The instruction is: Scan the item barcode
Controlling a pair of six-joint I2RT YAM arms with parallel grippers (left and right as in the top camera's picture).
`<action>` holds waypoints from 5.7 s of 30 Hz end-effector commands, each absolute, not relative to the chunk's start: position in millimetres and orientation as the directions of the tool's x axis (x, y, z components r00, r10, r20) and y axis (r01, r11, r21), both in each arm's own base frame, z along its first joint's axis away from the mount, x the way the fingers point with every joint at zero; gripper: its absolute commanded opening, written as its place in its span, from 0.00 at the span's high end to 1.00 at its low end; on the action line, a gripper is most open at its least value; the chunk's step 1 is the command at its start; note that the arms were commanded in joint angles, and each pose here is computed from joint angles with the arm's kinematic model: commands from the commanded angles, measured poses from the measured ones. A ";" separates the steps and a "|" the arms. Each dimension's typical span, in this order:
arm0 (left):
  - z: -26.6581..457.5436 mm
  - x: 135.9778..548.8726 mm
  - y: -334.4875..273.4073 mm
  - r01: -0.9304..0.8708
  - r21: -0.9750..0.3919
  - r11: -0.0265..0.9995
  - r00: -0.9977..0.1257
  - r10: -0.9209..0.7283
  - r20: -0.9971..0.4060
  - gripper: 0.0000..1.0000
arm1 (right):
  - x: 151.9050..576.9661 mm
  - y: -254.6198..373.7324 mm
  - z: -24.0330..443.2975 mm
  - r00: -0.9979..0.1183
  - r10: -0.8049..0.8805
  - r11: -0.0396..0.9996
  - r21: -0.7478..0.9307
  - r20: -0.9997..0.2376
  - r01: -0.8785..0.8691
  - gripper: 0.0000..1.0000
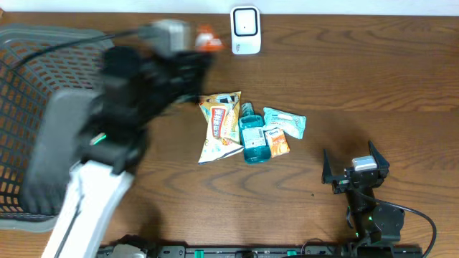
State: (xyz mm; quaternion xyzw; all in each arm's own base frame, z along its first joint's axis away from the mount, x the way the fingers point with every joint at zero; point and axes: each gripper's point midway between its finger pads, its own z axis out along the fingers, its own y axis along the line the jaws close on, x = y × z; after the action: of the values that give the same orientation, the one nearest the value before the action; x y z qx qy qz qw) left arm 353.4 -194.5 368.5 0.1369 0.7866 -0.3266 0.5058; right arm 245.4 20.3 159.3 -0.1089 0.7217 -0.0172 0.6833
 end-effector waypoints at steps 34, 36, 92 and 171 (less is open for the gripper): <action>119.2 339.0 -470.0 0.768 -0.447 0.459 -0.572 0.178 -0.801 0.50 | 245.4 20.5 157.8 -0.049 -0.166 0.978 -0.158 -0.985 -0.134 0.01; 132.0 340.8 -468.6 0.774 -0.441 0.454 -0.559 0.162 -0.813 0.42 | 245.4 20.4 157.7 -0.049 -0.166 0.978 -0.158 -0.985 -0.134 0.01; 504.9 333.4 -45.7 -0.226 0.536 0.813 -0.039 0.543 -0.839 0.01 | 245.4 20.4 157.6 -0.050 -0.166 0.978 -0.158 -0.985 -0.134 0.01; 560.5 -1.2 -61.3 0.072 0.453 0.888 0.676 0.291 -0.677 0.01 | 271.6 128.2 241.2 -0.691 0.381 0.538 0.755 -0.615 -0.376 0.01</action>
State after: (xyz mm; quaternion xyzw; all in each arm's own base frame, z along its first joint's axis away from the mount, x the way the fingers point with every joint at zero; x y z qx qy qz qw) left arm 6.8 -57.9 561.8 0.2213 0.4068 0.0696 0.8836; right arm 251.7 130.9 241.0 0.0116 0.7696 0.5081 0.3866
